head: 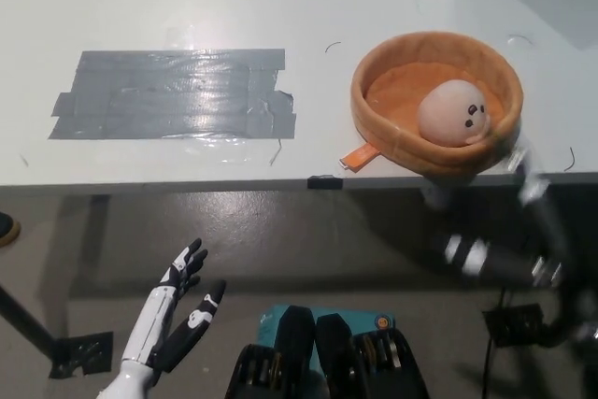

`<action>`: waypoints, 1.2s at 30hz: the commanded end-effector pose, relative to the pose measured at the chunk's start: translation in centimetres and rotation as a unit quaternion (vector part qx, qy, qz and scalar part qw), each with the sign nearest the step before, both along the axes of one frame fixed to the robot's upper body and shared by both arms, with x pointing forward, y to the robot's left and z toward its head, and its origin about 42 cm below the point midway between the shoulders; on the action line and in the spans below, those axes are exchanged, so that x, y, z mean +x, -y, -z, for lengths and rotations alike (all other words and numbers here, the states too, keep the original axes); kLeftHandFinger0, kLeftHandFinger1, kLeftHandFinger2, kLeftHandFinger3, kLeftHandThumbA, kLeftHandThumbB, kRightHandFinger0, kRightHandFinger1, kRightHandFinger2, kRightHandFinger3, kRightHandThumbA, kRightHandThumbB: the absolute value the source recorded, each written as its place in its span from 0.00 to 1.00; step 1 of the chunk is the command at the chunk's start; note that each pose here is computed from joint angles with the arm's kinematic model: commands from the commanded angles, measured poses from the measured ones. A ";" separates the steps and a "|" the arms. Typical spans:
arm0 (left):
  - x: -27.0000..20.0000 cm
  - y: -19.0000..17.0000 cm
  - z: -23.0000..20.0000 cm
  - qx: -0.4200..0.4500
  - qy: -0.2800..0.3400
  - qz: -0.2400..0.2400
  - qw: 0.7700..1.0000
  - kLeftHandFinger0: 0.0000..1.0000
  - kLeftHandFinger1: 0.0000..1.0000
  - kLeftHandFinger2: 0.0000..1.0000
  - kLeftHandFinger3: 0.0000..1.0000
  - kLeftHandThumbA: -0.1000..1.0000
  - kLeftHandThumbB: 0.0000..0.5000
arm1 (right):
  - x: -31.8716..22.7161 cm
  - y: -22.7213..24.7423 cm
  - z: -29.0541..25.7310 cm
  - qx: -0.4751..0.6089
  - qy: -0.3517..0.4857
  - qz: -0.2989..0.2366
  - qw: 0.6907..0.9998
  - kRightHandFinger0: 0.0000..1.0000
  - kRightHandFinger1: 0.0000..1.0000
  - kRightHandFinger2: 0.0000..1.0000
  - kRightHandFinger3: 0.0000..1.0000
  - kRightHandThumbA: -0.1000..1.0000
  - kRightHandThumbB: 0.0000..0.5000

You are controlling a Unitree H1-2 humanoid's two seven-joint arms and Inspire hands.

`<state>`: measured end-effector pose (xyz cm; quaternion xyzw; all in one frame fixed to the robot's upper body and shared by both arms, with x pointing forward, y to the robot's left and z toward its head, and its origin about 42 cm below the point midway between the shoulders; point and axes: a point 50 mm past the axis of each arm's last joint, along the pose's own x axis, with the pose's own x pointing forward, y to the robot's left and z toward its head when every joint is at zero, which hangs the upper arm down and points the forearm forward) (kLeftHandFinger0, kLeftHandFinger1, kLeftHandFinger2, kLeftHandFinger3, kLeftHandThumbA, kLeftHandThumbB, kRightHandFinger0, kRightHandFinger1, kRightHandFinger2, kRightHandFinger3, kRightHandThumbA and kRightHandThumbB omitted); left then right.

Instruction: An emotional support dumpling is kept in a soft plate infront in the middle of the desk infront of the robot. The robot extends its right arm to pick up the dumpling and hands it to a person

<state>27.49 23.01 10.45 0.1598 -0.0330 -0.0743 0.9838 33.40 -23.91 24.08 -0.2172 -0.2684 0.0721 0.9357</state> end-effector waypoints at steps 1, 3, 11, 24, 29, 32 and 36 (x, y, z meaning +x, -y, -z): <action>0.6 0.1 -1.9 0.005 0.041 0.010 0.999 1.00 1.00 1.00 1.00 0.76 0.02 | 4.3 2.0 -6.6 -0.050 -0.022 0.005 0.998 1.00 1.00 1.00 1.00 1.00 0.57; 0.6 0.1 -1.8 0.003 0.042 0.011 0.999 1.00 1.00 1.00 1.00 0.76 0.02 | 7.3 2.7 -8.6 -0.099 -0.054 0.004 0.994 1.00 1.00 1.00 1.00 1.00 0.60; 1.0 0.1 -2.0 0.000 0.045 0.012 0.999 1.00 1.00 1.00 1.00 0.76 0.03 | 14.7 2.6 -12.6 -0.239 -0.175 0.000 0.955 1.00 1.00 1.00 1.00 1.00 0.61; 1.2 0.2 -2.4 0.004 0.047 0.014 0.999 1.00 1.00 1.00 1.00 0.77 0.03 | 21.2 -0.6 -13.7 -0.298 -0.338 -0.025 0.892 1.00 1.00 1.00 1.00 0.91 0.82; 1.4 0.2 -2.6 0.005 0.049 0.015 0.999 1.00 1.00 1.00 1.00 0.78 0.02 | 21.9 -1.4 -12.7 -0.311 -0.353 -0.025 0.882 1.00 1.00 1.00 1.00 0.94 0.85; 1.5 0.3 -2.6 0.008 0.049 0.015 0.999 1.00 1.00 1.00 1.00 0.78 0.03 | 22.0 -1.7 -11.9 -0.320 -0.363 -0.029 0.875 1.00 1.00 1.00 1.00 0.97 0.86; 1.6 0.3 -2.8 0.008 0.053 0.014 0.998 1.00 1.00 1.00 1.00 0.78 0.05 | 21.9 -2.0 -10.4 -0.368 -0.359 -0.019 0.857 1.00 1.00 1.00 1.00 1.00 0.91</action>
